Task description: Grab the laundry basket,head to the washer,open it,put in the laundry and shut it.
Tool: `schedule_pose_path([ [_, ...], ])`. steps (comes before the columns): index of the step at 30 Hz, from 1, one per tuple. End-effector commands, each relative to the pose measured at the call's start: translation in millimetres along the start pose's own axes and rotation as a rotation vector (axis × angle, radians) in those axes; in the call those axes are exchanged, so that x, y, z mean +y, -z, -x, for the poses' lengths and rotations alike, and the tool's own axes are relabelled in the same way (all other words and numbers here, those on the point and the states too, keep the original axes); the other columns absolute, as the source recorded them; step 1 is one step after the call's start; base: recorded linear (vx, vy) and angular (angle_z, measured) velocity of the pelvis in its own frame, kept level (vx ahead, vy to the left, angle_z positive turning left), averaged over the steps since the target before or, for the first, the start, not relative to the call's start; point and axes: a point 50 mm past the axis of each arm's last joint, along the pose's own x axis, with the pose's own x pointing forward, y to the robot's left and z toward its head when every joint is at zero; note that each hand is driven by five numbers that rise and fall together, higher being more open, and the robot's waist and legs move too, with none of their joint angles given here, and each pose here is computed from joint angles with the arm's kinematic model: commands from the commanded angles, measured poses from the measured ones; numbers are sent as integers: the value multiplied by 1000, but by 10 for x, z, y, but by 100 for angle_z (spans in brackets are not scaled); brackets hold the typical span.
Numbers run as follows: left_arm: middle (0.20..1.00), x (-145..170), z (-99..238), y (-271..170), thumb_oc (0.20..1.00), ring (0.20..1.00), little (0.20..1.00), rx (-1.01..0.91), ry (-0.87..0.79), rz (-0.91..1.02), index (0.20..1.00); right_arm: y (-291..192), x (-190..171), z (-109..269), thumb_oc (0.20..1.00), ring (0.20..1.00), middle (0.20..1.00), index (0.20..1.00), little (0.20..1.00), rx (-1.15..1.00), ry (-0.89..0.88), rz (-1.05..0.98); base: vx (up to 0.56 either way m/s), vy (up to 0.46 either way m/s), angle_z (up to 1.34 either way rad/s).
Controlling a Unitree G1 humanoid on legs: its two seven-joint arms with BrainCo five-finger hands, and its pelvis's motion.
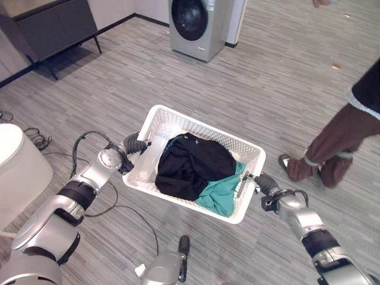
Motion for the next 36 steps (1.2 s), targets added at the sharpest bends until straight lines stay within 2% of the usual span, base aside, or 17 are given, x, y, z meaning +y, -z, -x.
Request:
schedule_pose_path([
  [1,200,673,258,304,200,200,200,83,-283,91,200,-112,-610,195,200,200,200,200,200,-51,182,32,351,101,-30],
  [8,200,591,160,162,200,200,200,33,-270,89,200,-113,-805,299,200,200,200,200,200,-51,256,37,435,-61,36],
  [14,200,553,134,183,200,200,200,46,-264,70,200,-23,-834,344,200,200,200,200,200,-30,265,33,499,-178,46],
  [20,200,650,249,237,200,200,200,46,-279,78,200,4,-874,382,200,200,200,200,200,-22,269,11,480,-387,33],
  [24,200,699,239,73,200,200,200,-12,-293,123,200,-41,-814,362,200,200,200,200,200,-52,277,-10,339,-381,-23],
  [29,200,663,141,-108,200,200,200,-68,-279,122,200,-184,-755,290,200,200,200,200,200,-105,260,20,493,31,-21],
  [36,200,553,107,-120,200,200,200,-95,-268,152,200,-287,-640,185,200,200,200,200,200,-129,214,42,406,71,-84],
])
